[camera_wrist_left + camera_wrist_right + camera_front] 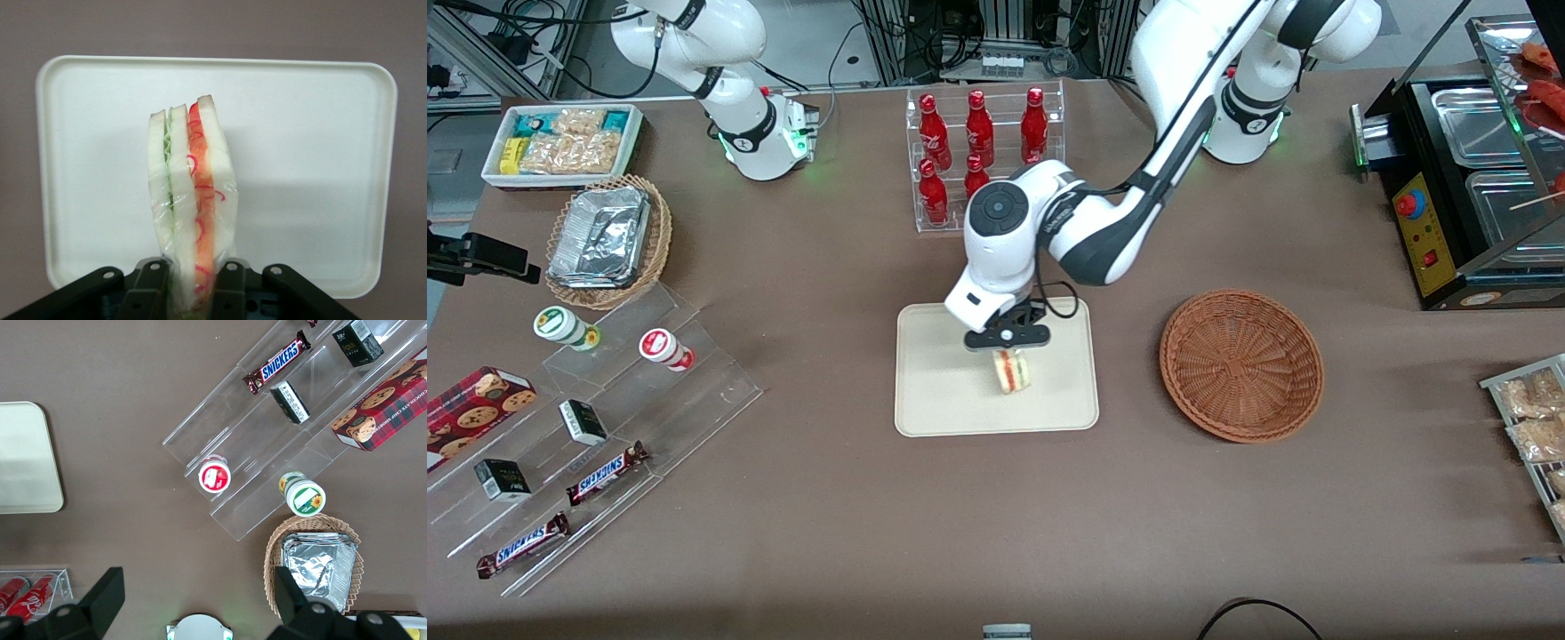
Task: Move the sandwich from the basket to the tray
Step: 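Lower the sandwich onto the tray and open the left gripper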
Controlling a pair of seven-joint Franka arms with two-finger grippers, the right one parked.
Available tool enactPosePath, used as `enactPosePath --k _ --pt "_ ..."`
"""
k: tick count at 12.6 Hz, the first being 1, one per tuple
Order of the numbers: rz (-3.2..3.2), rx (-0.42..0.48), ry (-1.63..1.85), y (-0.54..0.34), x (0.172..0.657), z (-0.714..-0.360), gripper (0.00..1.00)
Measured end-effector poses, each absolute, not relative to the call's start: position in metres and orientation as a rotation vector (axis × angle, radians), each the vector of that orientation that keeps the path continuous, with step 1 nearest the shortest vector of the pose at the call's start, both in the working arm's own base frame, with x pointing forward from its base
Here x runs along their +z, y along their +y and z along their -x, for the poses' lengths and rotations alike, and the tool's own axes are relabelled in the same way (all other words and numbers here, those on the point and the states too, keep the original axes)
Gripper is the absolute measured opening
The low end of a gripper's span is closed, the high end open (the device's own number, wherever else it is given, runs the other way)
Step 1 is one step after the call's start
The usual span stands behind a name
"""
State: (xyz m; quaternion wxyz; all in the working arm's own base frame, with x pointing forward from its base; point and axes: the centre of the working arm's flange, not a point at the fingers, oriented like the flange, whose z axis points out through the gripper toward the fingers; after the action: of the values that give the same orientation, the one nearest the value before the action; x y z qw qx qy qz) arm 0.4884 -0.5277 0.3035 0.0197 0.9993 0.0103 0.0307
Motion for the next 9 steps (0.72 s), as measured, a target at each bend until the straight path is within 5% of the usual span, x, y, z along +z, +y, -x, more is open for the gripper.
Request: enactPosePath --k 9 --pt "-3.100 0.081 -0.237 -0.522 0.240 -0.478 0.19"
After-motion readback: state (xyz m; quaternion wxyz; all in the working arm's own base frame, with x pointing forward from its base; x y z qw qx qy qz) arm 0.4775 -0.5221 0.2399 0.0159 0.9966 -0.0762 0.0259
